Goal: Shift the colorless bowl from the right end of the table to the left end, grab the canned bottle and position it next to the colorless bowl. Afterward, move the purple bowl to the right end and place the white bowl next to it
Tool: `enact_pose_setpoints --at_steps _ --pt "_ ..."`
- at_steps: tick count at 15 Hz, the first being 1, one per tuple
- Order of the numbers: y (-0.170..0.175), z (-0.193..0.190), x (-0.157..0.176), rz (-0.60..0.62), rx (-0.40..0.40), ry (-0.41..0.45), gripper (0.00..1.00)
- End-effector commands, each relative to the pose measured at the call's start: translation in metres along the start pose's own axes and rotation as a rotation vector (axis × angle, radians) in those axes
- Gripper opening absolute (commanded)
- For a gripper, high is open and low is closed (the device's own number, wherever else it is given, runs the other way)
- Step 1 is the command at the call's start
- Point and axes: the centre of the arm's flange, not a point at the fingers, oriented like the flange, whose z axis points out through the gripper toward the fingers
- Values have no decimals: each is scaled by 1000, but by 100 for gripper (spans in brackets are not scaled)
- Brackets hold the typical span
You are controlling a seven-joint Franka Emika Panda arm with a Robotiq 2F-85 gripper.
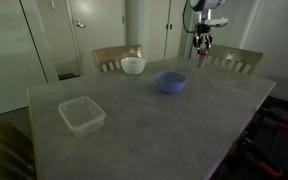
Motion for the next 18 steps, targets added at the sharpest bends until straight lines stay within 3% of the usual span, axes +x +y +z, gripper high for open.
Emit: enact_pose_setpoints --at_steps 1,10,18 --pt "-45 -26 -2 -16 -4 37 46" --pt "-172 -76 0 -131 -44 103 46" --pt "-274 -106 -32 -290 -120 167 46"
